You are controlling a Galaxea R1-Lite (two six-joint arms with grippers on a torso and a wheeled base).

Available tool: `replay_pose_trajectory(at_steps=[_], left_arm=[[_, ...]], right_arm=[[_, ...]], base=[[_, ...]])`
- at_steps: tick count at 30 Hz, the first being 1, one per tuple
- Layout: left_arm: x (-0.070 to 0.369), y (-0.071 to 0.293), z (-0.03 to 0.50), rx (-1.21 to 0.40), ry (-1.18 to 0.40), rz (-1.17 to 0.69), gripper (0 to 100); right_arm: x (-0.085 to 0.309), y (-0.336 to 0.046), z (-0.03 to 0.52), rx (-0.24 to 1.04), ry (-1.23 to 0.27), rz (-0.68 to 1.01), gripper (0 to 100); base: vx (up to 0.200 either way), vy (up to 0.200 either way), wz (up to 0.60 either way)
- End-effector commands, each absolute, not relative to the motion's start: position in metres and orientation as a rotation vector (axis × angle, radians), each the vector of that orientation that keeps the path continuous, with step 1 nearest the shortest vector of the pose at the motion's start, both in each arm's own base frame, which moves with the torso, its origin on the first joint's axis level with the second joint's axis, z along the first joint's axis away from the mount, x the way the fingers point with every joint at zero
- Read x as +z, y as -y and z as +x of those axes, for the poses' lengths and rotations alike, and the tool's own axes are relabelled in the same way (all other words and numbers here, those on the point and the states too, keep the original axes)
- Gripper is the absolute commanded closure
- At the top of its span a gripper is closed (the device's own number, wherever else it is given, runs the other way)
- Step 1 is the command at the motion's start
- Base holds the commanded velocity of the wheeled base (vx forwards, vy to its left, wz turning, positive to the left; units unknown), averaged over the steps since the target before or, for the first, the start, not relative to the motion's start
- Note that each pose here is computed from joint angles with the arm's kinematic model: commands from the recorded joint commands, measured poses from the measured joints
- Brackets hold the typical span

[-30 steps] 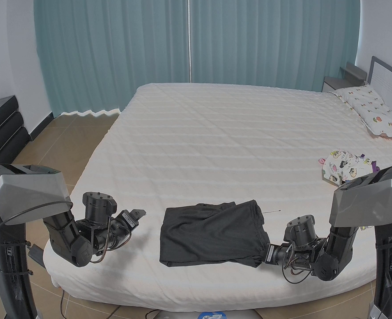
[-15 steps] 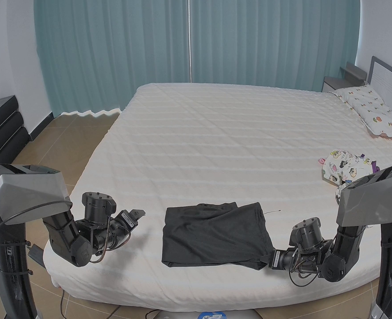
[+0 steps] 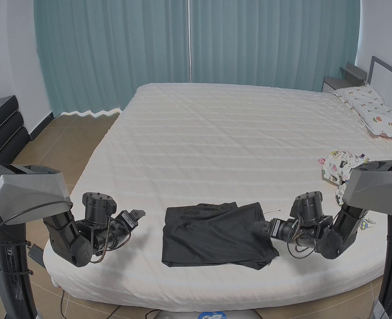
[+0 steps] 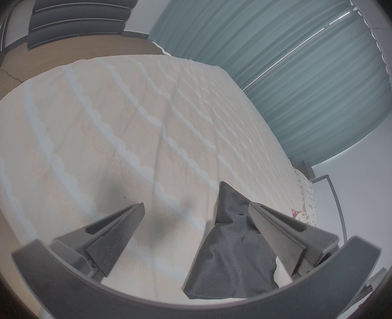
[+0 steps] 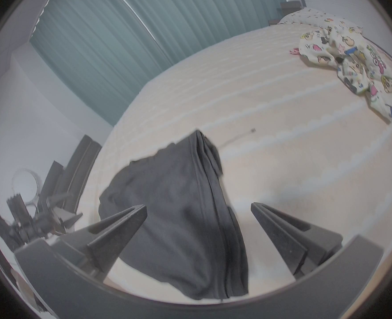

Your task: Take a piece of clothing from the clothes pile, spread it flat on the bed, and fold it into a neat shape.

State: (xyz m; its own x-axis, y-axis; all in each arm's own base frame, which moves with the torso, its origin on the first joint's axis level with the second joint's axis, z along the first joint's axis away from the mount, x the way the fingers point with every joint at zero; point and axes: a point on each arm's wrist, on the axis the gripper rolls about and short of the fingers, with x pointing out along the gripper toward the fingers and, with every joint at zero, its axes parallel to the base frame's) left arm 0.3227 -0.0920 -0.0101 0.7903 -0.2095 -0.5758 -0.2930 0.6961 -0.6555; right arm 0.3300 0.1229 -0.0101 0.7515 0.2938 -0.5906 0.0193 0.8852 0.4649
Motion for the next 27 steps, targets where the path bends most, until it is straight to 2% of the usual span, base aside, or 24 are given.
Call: replay_pose_trajectory(at_steps=[1, 9, 16, 17, 27], left_arm=[[-0.012, 0.093, 0.322, 0.052, -0.685, -0.813, 0], [-0.013, 0.093, 0.322, 0.053, -0.688, -0.813, 0], [-0.014, 0.094, 0.322, 0.051, -0.691, -0.812, 0], [-0.014, 0.094, 0.322, 0.053, -0.692, -0.812, 0], [-0.015, 0.094, 0.322, 0.052, -0.694, -0.811, 0]], right_arm=[[-0.016, -0.13, 0.386, 0.123, -0.681, 0.51, 0], [-0.032, -0.15, 0.414, 0.137, -0.697, 0.506, 0], [-0.039, -0.154, 0.429, 0.106, -0.726, 0.578, 0], [-0.039, -0.154, 0.429, 0.106, -0.726, 0.578, 100], [-0.039, -0.15, 0.435, 0.071, -0.701, 0.58, 100]], base=[[0.0, 0.0, 0.0], [0.0, 0.0, 0.0], [0.0, 0.0, 0.0], [0.0, 0.0, 0.0], [0.0, 0.0, 0.0]])
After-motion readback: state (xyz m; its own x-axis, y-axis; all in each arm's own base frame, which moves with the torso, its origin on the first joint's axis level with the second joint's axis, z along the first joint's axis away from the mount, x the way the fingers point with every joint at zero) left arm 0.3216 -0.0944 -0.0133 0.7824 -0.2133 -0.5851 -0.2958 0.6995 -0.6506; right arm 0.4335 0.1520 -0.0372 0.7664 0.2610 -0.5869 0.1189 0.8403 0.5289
